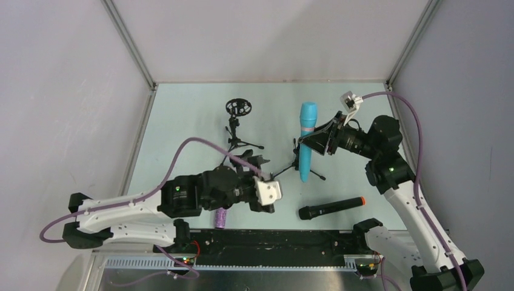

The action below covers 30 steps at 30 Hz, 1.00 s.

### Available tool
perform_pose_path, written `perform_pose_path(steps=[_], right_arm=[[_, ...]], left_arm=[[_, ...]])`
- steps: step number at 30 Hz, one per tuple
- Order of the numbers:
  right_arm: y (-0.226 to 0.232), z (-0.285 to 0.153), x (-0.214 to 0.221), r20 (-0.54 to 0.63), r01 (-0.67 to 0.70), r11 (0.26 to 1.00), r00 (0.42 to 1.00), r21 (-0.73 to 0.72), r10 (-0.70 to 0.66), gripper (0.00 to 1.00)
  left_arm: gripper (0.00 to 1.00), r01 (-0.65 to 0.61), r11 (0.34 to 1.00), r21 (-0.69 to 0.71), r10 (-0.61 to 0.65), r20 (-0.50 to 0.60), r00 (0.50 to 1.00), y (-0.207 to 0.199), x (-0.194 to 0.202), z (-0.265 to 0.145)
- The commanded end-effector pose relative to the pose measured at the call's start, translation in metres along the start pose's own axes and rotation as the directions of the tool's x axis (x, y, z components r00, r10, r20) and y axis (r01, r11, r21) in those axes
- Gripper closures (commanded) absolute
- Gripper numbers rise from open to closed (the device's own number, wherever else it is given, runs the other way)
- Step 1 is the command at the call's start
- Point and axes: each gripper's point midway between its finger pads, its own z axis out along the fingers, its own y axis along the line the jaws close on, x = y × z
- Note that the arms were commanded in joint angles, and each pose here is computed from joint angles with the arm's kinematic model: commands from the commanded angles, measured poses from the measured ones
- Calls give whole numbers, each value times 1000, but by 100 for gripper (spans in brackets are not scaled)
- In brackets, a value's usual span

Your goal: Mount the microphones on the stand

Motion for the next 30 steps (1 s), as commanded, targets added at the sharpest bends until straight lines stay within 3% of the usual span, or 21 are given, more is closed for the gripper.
perform_pose_path(steps=[1, 6, 11, 20, 30], right_arm=[[3, -11, -28, 97, 87, 994, 991, 70, -93, 100], [-5, -21, -35, 136, 97, 983, 983, 158, -119, 100], [-20, -34, -40, 190, 84, 959, 972, 272, -140, 100], [-39, -68, -49, 296, 42, 891, 935, 452, -195, 100], [-55, -84, -42, 299, 6, 837, 933, 548, -202, 100]], left_arm=[[2, 382, 924, 1, -381, 83, 921, 17, -36, 6], [2, 542, 840, -13, -538, 102, 837, 47, -44, 16], [2, 704, 709, -47, -694, 130, 708, 79, -51, 32], [2, 819, 566, -88, -813, 105, 573, 112, -40, 81], [2, 774, 598, -210, -791, 7, 612, 126, -5, 151]])
